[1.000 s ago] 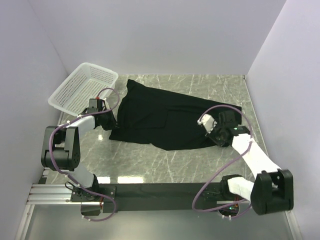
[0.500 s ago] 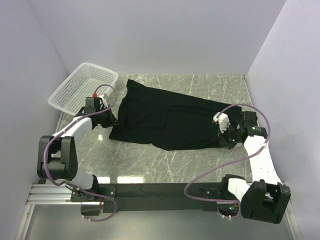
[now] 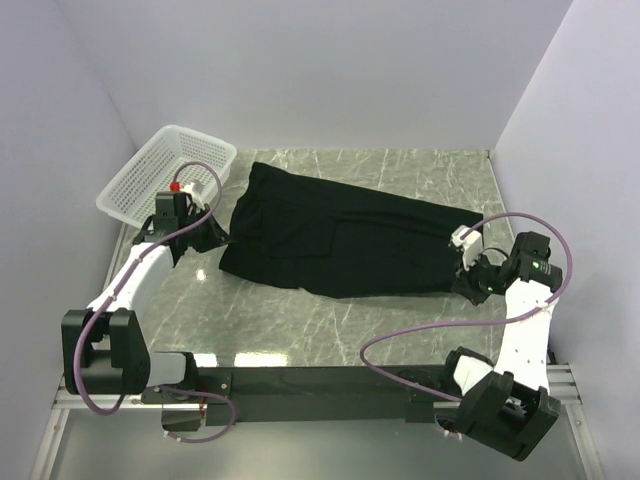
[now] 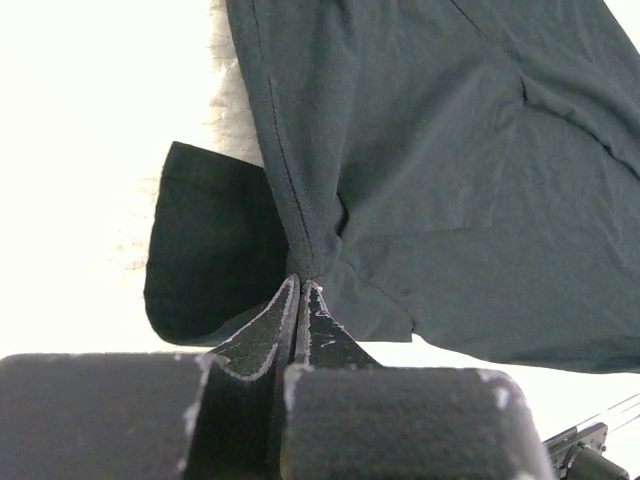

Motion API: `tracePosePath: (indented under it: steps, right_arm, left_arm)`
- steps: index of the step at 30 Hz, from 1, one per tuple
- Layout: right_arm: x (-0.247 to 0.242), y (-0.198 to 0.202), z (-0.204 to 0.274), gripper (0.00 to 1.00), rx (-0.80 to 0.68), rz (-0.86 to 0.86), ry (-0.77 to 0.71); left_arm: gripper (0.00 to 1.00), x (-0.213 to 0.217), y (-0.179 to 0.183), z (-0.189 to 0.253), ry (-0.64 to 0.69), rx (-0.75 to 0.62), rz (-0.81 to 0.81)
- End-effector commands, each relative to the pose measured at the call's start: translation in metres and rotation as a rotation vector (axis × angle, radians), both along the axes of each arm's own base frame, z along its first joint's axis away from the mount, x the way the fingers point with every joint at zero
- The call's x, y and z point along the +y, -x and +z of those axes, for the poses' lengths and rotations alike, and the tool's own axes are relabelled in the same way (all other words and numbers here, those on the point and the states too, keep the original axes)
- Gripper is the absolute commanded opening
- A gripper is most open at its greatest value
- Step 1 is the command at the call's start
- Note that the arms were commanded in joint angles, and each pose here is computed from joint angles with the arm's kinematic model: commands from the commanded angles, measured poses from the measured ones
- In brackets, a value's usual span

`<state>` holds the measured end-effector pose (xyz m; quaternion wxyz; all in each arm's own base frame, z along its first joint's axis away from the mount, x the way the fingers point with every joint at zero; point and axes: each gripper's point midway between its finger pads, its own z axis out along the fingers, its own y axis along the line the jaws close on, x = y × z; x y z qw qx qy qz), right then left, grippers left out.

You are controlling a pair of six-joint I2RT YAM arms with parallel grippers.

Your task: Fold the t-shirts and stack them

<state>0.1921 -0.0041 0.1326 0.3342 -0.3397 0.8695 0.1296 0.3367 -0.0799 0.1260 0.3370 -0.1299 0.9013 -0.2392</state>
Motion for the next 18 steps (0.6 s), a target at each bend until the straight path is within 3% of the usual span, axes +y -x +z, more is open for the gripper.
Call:
tracePosePath:
  steps: [1, 8, 18]
  right_arm:
    - [0.002, 0.001, 0.012, 0.00, -0.043, 0.007, -0.016]
    - [-0.004, -0.006, 0.015, 0.00, -0.061, -0.035, -0.013]
    - [-0.024, -0.025, 0.048, 0.00, -0.161, -0.143, -0.019]
  left_arm:
    - [0.01, 0.005, -0.002, 0.009, -0.002, -0.007, 0.028]
    - [0.01, 0.010, -0.009, -0.012, -0.030, 0.043, 0.031]
    - [0.01, 0.044, -0.016, 0.036, -0.015, -0.095, 0.156]
